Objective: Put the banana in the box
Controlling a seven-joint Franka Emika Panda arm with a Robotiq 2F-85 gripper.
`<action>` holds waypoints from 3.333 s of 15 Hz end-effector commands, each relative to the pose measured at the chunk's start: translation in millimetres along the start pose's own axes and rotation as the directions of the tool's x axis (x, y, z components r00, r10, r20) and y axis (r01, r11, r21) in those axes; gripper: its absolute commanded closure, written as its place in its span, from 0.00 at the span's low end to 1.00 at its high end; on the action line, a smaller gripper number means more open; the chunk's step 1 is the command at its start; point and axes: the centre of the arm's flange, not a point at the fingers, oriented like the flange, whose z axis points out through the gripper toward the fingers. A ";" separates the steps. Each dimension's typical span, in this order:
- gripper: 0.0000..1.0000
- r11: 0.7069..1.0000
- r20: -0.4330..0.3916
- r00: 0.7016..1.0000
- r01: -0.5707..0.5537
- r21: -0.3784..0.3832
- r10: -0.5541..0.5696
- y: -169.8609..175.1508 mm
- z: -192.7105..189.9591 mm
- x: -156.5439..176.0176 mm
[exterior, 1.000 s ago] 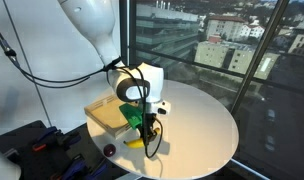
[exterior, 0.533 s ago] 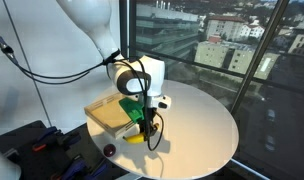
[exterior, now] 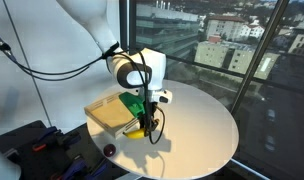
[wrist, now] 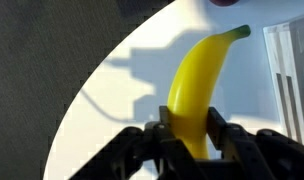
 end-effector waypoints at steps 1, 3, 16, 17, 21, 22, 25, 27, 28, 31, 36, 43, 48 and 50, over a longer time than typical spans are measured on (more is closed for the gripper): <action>0.84 1.000 0.007 1.000 0.024 0.009 -0.024 0.5 -19.8 -11.8; 0.84 1.000 0.008 1.000 0.027 0.010 -0.027 0.2 -26.3 -14.3; 0.84 0.998 0.000 0.999 0.051 0.024 -0.051 -5.0 -54.6 -15.3; 0.84 0.998 0.001 0.999 0.052 0.023 -0.052 -5.6 -54.9 -13.8; 0.84 0.998 0.008 0.998 0.056 0.022 -0.056 -7.8 -55.5 -4.5; 0.84 0.998 0.007 0.998 0.057 0.021 -0.057 -8.5 -55.9 -2.3; 0.84 0.998 0.001 0.998 0.062 0.016 -0.062 -10.4 -57.7 5.5; 0.84 0.998 -0.002 0.998 0.063 0.012 -0.063 -11.5 -58.4 11.4; 0.84 0.998 -0.002 0.998 0.064 0.012 -0.064 -11.9 -58.3 14.8; 0.84 0.997 -0.009 0.997 0.074 0.008 -0.074 -14.9 -56.7 25.6; 0.84 0.996 -0.018 0.995 0.093 -0.001 -0.093 -22.1 -53.0 41.3; 0.84 0.987 -0.041 0.986 0.162 -0.005 -0.162 -37.4 -55.8 52.6; 0.84 0.974 -0.052 0.973 0.225 -0.004 -0.225 -49.1 -62.3 52.4; 0.84 0.969 -0.053 0.968 0.246 -0.004 -0.246 -53.5 -63.8 52.7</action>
